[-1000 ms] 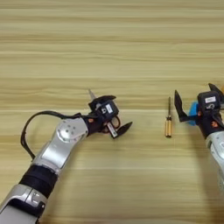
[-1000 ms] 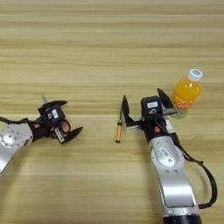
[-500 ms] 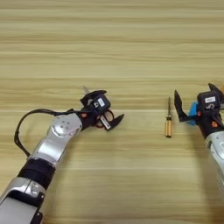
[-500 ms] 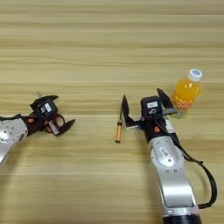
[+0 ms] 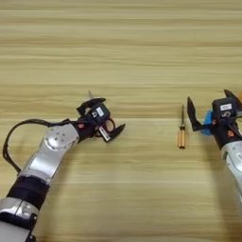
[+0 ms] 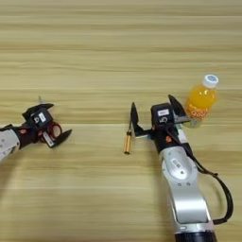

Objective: Move the objects on the table

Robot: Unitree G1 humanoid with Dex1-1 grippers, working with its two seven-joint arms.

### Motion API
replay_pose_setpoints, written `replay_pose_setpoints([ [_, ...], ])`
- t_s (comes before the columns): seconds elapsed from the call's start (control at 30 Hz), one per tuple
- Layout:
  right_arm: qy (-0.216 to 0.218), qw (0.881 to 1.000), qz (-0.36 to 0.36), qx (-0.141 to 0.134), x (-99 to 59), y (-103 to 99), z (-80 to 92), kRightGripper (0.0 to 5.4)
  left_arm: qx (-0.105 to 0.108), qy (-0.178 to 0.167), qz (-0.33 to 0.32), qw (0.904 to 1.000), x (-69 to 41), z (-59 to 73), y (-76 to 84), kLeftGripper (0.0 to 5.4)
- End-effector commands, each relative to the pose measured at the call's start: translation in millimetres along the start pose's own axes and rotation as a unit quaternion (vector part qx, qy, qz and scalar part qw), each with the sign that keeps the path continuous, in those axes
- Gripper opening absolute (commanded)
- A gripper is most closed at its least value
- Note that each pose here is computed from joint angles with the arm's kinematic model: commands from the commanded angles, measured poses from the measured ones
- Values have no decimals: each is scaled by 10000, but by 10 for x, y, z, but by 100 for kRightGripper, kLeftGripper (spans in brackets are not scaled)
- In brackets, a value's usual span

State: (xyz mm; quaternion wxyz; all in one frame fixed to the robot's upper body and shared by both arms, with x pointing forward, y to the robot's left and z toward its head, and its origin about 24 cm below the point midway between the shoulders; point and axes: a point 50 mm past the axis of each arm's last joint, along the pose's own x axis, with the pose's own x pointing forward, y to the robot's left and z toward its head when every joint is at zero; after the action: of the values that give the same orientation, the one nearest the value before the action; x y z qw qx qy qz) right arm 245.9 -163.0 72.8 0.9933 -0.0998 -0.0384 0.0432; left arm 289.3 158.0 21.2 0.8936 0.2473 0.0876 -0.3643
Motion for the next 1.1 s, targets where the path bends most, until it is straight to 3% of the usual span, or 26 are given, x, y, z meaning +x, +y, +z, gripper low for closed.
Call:
replay_pose_setpoints([
  [0.03,5,10000,-32,-6,32,6,12,538,-90,372,48,9993,-120,-163,37,540],
  [0.7,124,9999,9,-3,28,7,-31,538,-215,450,311,9983,-204,-223,136,540],
  [0.8,130,9999,31,-6,14,7,-31,538,-319,105,352,9988,-118,-92,109,540],
  [0.9,155,9999,65,-7,-2,9,-38,538,-589,-381,485,9964,-48,53,94,540],
  [1.03,197,9997,144,10,-25,23,-39,538,-942,-1196,808,9850,13,276,133,540],
  [1.1,224,9995,241,32,-40,46,-42,538,-1205,-1628,1123,9728,33,390,200,540],
])
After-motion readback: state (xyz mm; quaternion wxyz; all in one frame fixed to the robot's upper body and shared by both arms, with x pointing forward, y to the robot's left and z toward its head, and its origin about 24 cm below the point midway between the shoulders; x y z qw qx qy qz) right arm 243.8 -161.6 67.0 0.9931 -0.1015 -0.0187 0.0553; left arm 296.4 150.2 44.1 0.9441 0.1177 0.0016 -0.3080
